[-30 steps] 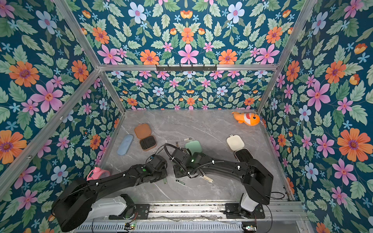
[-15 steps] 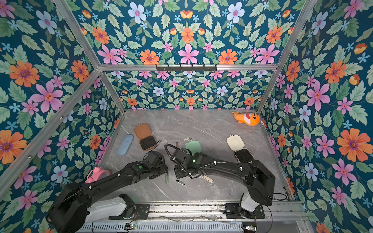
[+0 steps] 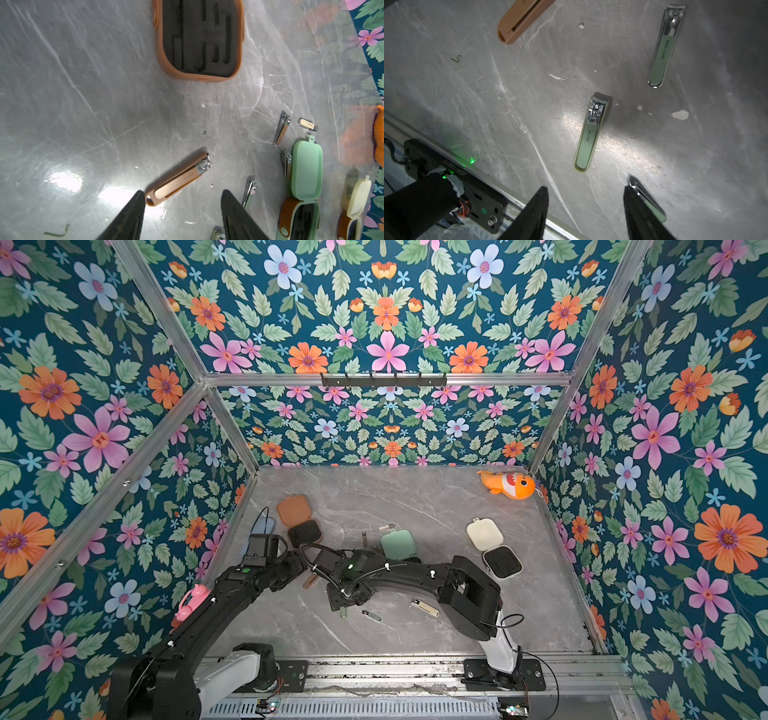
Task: Organize nail clipper sets
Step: Pick up the nail clipper from the center of the board.
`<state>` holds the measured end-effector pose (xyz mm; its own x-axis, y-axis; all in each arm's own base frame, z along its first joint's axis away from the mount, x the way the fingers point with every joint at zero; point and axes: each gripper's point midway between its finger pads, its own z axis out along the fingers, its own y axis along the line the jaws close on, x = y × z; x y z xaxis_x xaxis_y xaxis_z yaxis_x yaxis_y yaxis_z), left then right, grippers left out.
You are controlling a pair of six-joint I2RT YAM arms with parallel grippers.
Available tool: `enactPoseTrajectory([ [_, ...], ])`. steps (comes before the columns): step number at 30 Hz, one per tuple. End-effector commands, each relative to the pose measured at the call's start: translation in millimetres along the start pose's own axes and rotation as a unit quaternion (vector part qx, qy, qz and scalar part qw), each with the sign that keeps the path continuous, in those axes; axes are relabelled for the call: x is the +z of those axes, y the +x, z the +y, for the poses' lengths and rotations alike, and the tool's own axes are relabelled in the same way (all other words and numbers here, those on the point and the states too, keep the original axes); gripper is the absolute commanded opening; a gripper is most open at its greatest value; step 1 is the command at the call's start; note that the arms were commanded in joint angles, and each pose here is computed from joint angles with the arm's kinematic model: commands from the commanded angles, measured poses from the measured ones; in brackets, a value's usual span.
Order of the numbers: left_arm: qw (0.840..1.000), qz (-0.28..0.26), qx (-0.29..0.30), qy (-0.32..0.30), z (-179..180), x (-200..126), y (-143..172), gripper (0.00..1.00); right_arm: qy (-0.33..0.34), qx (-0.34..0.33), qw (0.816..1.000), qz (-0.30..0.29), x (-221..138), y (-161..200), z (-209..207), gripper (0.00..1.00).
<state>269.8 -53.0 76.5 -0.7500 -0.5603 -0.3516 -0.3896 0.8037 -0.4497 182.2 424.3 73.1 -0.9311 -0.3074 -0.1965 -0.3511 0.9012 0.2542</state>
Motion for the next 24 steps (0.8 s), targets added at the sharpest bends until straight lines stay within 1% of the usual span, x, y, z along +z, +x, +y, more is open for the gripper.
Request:
enactPoseTrajectory([
  [1, 0.999, 0.013, 0.018, 0.038, -5.1, 1.1, -0.1, 0.62, 0.031, 0.033, 0.999, 0.023, 9.5, 7.5, -9.6, 0.57],
  [6, 0.998, 0.021, 0.016, 0.051, -1.6, 2.3, 2.7, 0.61, 0.044, 0.035, 0.998, 0.04, 26.3, 6.7, -7.2, 0.53],
  [13, 0.997, 0.022, 0.014, 0.068, -3.6, 0.3, 6.1, 0.61, 0.07, 0.036, 0.996, 0.052, 46.4, 5.0, -11.6, 0.5],
  [24, 0.997, 0.016, 0.013, 0.076, -4.1, -3.9, 8.2, 0.6, 0.102, 0.03, 0.993, 0.058, 63.4, 5.1, -21.3, 0.38],
])
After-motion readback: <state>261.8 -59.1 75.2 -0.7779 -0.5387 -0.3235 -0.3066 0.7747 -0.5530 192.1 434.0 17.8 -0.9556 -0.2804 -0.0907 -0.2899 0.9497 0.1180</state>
